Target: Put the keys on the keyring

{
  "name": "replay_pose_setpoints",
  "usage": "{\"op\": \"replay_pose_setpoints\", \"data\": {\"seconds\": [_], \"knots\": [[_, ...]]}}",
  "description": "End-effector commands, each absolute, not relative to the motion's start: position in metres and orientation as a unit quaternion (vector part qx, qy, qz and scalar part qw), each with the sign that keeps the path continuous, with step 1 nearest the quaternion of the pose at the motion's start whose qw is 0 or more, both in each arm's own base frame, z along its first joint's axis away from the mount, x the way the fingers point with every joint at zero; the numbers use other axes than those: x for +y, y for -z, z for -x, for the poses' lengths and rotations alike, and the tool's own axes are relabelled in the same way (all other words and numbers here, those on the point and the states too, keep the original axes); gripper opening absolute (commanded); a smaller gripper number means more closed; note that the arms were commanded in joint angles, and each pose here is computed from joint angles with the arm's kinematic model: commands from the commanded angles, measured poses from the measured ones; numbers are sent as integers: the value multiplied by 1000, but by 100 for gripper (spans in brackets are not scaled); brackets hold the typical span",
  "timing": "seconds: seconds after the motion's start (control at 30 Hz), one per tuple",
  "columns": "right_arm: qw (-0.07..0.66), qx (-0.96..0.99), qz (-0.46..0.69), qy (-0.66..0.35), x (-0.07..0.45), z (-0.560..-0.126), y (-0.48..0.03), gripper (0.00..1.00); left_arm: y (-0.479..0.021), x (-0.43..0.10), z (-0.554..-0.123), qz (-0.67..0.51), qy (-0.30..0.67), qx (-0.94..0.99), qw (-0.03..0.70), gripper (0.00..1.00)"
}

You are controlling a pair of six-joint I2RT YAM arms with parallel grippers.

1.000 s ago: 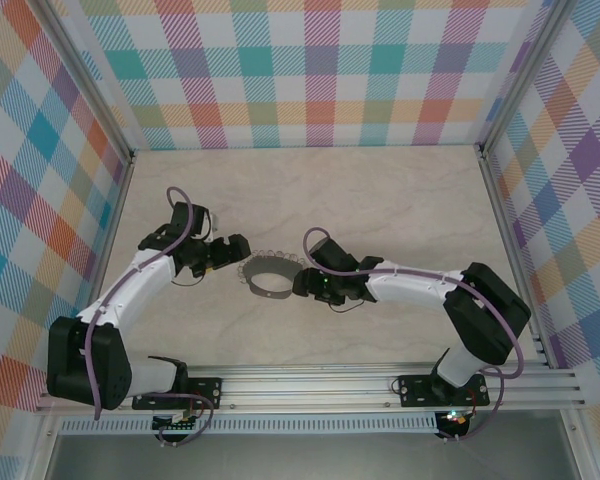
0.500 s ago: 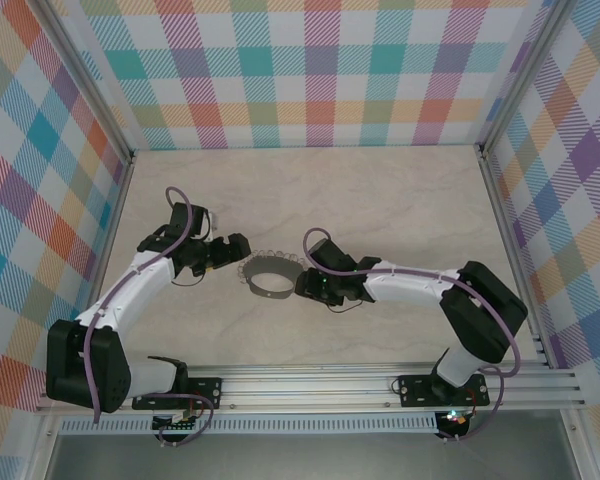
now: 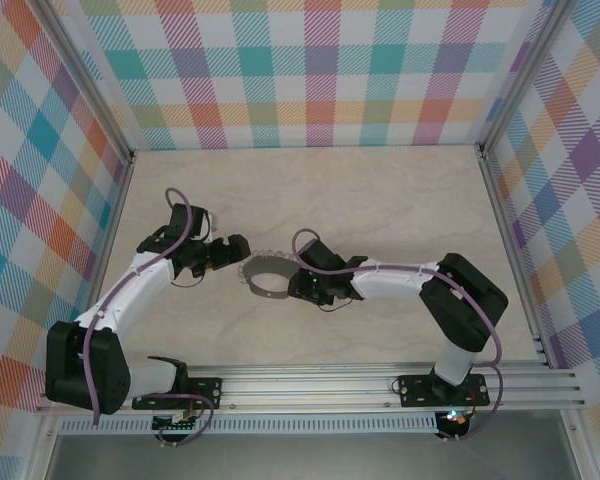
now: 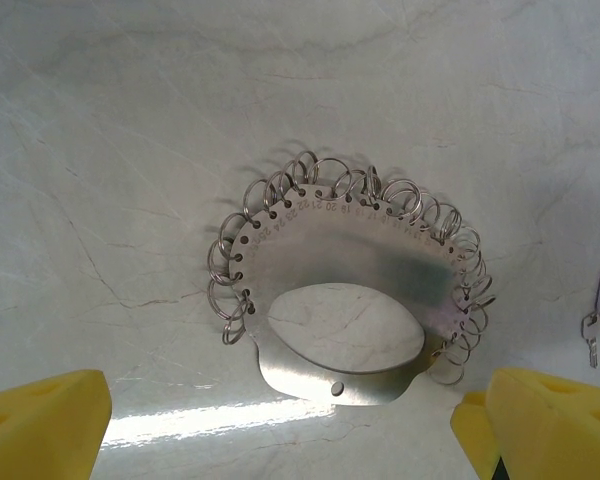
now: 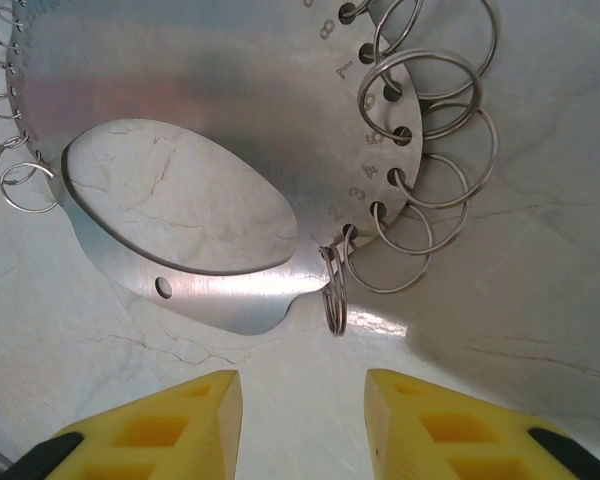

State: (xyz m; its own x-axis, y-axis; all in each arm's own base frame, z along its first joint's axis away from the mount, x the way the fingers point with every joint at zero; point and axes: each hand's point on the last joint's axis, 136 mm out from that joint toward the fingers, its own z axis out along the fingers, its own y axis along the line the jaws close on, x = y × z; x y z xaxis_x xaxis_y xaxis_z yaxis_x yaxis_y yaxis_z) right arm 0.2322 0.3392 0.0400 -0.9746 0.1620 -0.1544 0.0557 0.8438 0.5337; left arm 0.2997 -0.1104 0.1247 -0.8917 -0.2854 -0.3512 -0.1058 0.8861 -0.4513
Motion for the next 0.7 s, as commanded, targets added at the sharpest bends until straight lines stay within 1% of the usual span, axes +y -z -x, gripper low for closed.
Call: {"op": "replay_pose_setpoints", "data": {"seconds": [0.0, 0.67], "knots": [[97, 952, -57, -285, 350, -235, -44, 36, -132, -115, -295, 94, 221, 947, 212, 96], [96, 957, -61, -268, 354, -242, -32, 31, -136, -117, -296, 81, 222, 948, 213, 96]]}}
